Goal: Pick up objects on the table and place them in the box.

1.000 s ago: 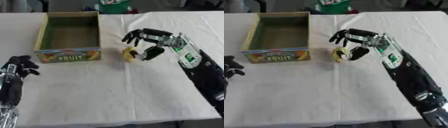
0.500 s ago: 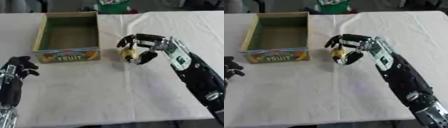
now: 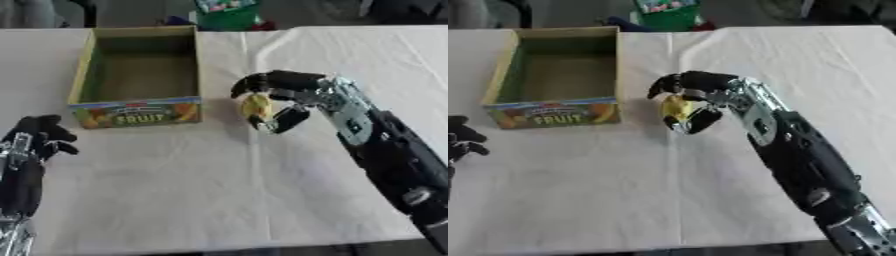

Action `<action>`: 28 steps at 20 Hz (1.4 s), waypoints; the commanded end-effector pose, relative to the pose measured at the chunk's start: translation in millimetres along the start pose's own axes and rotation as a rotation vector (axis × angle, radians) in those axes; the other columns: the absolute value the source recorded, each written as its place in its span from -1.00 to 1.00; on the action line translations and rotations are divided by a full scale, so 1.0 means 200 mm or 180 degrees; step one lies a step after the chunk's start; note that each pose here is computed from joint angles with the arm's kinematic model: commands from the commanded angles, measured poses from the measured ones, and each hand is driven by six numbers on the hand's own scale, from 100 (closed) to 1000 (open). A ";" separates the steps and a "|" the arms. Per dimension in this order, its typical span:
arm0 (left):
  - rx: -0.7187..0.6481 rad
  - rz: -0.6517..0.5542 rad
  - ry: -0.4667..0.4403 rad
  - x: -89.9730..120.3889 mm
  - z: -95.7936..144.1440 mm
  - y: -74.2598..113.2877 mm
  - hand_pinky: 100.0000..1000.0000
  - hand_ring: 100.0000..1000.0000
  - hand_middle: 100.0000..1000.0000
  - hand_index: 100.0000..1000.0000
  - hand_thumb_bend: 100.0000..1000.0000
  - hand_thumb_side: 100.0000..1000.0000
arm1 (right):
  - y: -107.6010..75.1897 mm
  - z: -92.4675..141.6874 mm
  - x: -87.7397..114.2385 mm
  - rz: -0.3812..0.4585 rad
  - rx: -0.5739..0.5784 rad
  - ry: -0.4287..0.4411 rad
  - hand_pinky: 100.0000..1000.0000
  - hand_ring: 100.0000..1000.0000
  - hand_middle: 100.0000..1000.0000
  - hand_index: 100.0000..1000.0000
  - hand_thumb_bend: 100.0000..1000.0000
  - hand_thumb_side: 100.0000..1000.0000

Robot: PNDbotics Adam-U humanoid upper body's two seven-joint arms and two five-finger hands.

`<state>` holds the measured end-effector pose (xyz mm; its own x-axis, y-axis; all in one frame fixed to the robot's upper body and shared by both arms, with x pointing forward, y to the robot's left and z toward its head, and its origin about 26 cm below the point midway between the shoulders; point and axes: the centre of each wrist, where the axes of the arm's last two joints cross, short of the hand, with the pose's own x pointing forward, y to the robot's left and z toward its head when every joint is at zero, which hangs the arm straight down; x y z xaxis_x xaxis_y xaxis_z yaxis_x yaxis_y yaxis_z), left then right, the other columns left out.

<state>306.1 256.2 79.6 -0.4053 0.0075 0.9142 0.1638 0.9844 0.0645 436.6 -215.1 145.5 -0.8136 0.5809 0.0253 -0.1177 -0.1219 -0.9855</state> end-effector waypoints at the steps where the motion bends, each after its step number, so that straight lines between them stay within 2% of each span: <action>1: -0.0048 -0.0059 -0.0061 0.03 -0.02 0.02 -0.15 0.03 -0.11 0.32 -1.00 0.48 | -0.04 0.00 -0.01 0.0339 0.0011 0.0077 0.54 0.74 0.77 0.82 -1.00 -0.53; 6: -0.0054 -0.0057 -0.0059 0.03 -0.02 0.01 -0.15 0.04 -0.11 0.32 -1.00 0.48 | 0.01 0.00 -0.04 0.0533 0.0162 0.0163 0.55 0.74 0.77 0.80 -1.00 -0.46; 8: -0.0053 -0.0057 -0.0060 0.03 -0.02 0.01 -0.15 0.04 -0.11 0.32 -1.00 0.48 | 0.02 0.00 -0.04 0.0581 0.0220 0.0202 0.49 0.68 0.72 0.76 -1.00 -0.44; 10: -0.0052 -0.0057 -0.0062 0.03 -0.02 0.01 -0.15 0.04 -0.11 0.32 -1.00 0.48 | 0.02 0.01 -0.05 0.0617 0.0204 0.0239 0.35 0.53 0.59 0.66 -1.00 -0.45; 11: -0.0052 -0.0057 -0.0061 0.03 -0.02 0.01 -0.15 0.04 -0.11 0.32 -1.00 0.49 | 0.02 0.01 -0.05 0.0632 0.0176 0.0256 0.20 0.36 0.47 0.55 -1.00 -0.50; 12: -0.0052 -0.0056 -0.0060 0.03 -0.02 0.01 -0.15 0.04 -0.11 0.32 -1.00 0.49 | 0.02 0.01 -0.06 0.0643 0.0141 0.0269 0.19 0.34 0.46 0.54 -1.00 -0.51; 13: -0.0052 -0.0056 -0.0059 0.03 -0.02 0.01 -0.15 0.04 -0.11 0.32 -1.00 0.49 | 0.02 0.01 -0.06 0.0652 0.0099 0.0277 0.01 0.10 0.34 0.42 -1.00 -0.57; 14: -0.0052 -0.0055 -0.0060 0.03 -0.02 0.01 -0.15 0.04 -0.11 0.32 -1.00 0.49 | 0.02 0.01 -0.06 0.0655 0.0042 0.0281 -0.03 0.05 0.31 0.39 -1.00 -0.59; 15: -0.0052 -0.0055 -0.0060 0.03 -0.02 0.01 -0.15 0.04 -0.11 0.32 -1.00 0.49 | 0.02 0.01 -0.06 0.0655 -0.0016 0.0280 -0.14 -0.10 0.22 0.31 -1.00 -0.64; 20: -0.0049 -0.0054 -0.0057 0.03 -0.02 0.02 -0.15 0.04 -0.11 0.32 -1.00 0.49 | 0.02 0.02 -0.07 0.0627 -0.0352 0.0241 -0.50 -0.49 -0.01 0.11 -1.00 -0.74; 23: -0.0048 -0.0052 -0.0057 0.03 -0.02 0.02 -0.15 0.04 -0.11 0.32 -1.00 0.49 | -0.03 0.03 -0.08 0.0610 -0.0620 0.0200 -0.63 -0.63 -0.12 0.03 -1.00 -0.76; 28: -0.0050 -0.0048 -0.0049 0.03 -0.02 0.02 -0.15 0.04 -0.11 0.32 -1.00 0.49 | -0.23 0.06 -0.07 0.0583 -0.1061 0.0105 -0.70 -0.67 -0.19 0.00 -1.00 -0.78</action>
<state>306.4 256.3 78.5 -0.3999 0.0068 0.9165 0.1654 0.9841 0.0648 446.6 -220.4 165.9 -0.7917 0.5973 -0.1281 0.1654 0.0078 -0.9862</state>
